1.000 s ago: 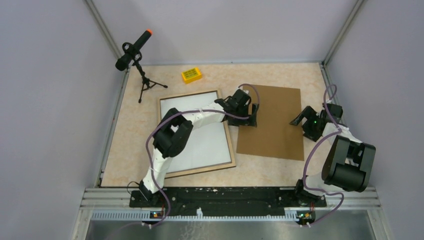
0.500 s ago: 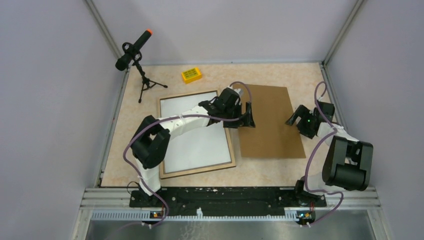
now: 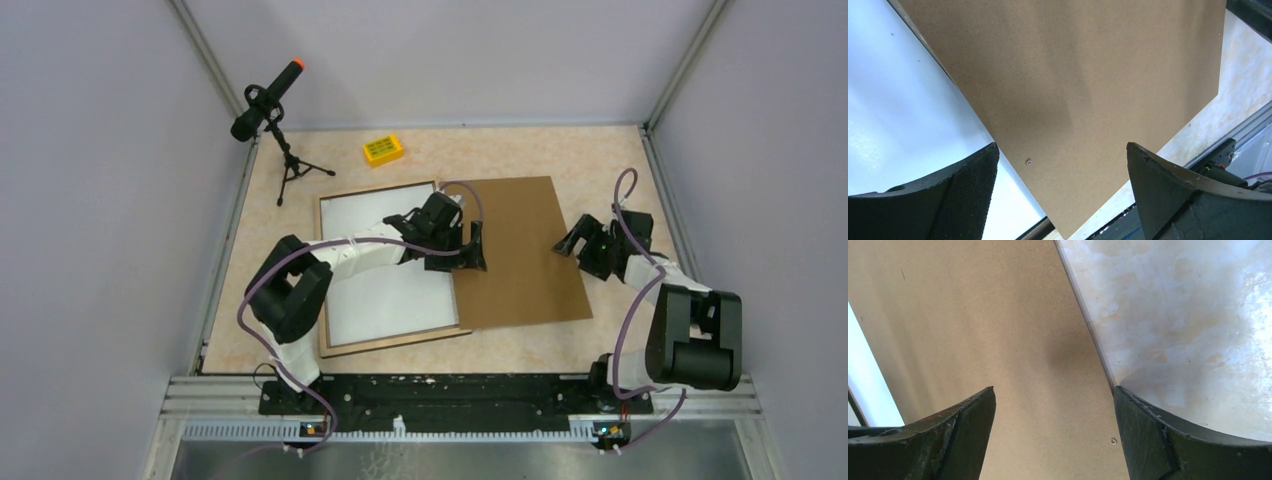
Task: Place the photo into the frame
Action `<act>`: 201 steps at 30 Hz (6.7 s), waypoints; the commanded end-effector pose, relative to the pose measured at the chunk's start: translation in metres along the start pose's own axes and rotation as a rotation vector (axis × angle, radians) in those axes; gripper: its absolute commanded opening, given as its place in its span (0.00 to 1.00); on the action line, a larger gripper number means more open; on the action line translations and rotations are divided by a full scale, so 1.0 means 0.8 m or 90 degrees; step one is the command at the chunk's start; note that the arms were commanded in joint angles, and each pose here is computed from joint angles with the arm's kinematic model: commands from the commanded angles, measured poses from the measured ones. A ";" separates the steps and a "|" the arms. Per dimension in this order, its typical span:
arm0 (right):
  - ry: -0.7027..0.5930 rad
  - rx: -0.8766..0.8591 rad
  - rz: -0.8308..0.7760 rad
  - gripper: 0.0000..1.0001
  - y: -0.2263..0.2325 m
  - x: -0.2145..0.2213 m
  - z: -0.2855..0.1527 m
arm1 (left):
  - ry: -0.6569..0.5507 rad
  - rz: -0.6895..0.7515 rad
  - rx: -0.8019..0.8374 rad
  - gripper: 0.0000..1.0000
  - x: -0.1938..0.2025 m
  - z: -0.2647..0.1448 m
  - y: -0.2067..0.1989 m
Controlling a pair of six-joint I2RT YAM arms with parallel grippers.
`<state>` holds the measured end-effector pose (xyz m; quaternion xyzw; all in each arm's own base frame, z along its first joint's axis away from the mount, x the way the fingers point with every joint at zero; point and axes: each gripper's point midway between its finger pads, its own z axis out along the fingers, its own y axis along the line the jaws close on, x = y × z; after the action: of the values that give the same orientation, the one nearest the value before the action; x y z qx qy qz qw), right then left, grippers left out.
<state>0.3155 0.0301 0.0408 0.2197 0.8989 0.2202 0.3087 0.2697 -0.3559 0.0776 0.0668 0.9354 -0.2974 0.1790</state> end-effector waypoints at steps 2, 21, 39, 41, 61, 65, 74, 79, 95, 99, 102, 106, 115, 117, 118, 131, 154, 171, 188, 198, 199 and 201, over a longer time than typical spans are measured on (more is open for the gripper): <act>0.089 -0.051 0.035 0.85 0.023 0.054 -0.010 | -0.076 0.064 0.092 0.98 -0.044 -0.018 -0.048; 0.078 -0.004 0.006 0.86 0.004 0.055 -0.014 | -0.055 0.080 0.105 0.95 -0.028 -0.043 -0.001; 0.069 -0.009 -0.011 0.86 0.010 0.045 -0.018 | -0.137 -0.017 0.122 0.70 -0.002 -0.052 0.035; 0.070 -0.009 -0.012 0.86 0.010 0.046 -0.018 | -0.121 -0.028 0.137 0.66 0.004 -0.046 0.037; 0.074 -0.014 -0.010 0.86 0.009 0.050 -0.016 | -0.088 -0.059 0.147 0.61 0.025 -0.026 0.057; 0.075 -0.014 -0.010 0.86 0.009 0.050 -0.016 | -0.073 -0.067 0.189 0.58 0.026 -0.021 0.044; 0.072 -0.020 -0.012 0.86 0.013 0.048 -0.018 | -0.094 -0.056 0.256 0.27 0.010 -0.039 0.012; 0.069 -0.028 -0.009 0.86 0.016 0.047 -0.020 | -0.102 -0.027 0.291 0.21 -0.013 -0.050 -0.016; 0.053 -0.055 0.002 0.85 0.033 0.042 -0.034 | -0.093 0.069 0.408 0.25 -0.070 -0.097 -0.113; 0.044 -0.063 0.010 0.85 0.038 0.040 -0.038 | -0.105 0.095 0.370 0.22 -0.079 -0.102 -0.119; 0.037 -0.064 0.017 0.85 0.040 0.038 -0.039 | -0.106 0.119 0.339 0.30 -0.083 -0.102 -0.123; 0.035 -0.057 0.021 0.85 0.040 0.038 -0.038 | -0.093 0.125 0.336 0.34 -0.075 -0.098 -0.128; 0.039 -0.065 0.036 0.84 0.040 0.049 -0.034 | -0.054 0.074 0.368 0.36 -0.060 -0.085 -0.135; 0.043 -0.066 0.037 0.84 0.039 0.052 -0.033 | -0.050 0.062 0.377 0.35 -0.058 -0.081 -0.135; 0.043 -0.066 0.037 0.84 0.038 0.053 -0.032 | -0.047 0.054 0.377 0.33 -0.056 -0.077 -0.133; 0.052 0.006 -0.001 0.92 0.039 0.025 -0.051 | -0.128 0.148 0.200 0.00 -0.099 -0.098 -0.103; -0.194 -0.224 0.113 0.99 0.263 -0.172 -0.247 | -0.381 0.585 -0.093 0.00 -0.190 -0.176 -0.230; -0.227 0.014 0.236 0.62 0.177 -0.137 -0.232 | -0.370 0.652 -0.115 0.00 -0.109 -0.116 -0.291; -0.264 0.061 0.361 0.25 0.126 -0.086 -0.219 | -0.284 0.567 0.073 0.00 -0.038 -0.096 -0.321; -0.241 0.091 0.372 0.28 0.112 -0.072 -0.202 | -0.266 0.571 0.093 0.05 -0.023 -0.098 -0.321; -0.241 0.093 0.373 0.28 0.111 -0.072 -0.201 | -0.264 0.572 0.100 0.11 -0.021 -0.100 -0.323; -0.244 0.097 0.375 0.26 0.109 -0.071 -0.203 | -0.253 0.575 0.117 0.30 -0.014 -0.101 -0.326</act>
<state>0.2787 0.0313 0.2401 0.5211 0.7320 0.2090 0.3860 0.2234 -0.4975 0.2480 0.4645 0.7397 -0.1561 0.4613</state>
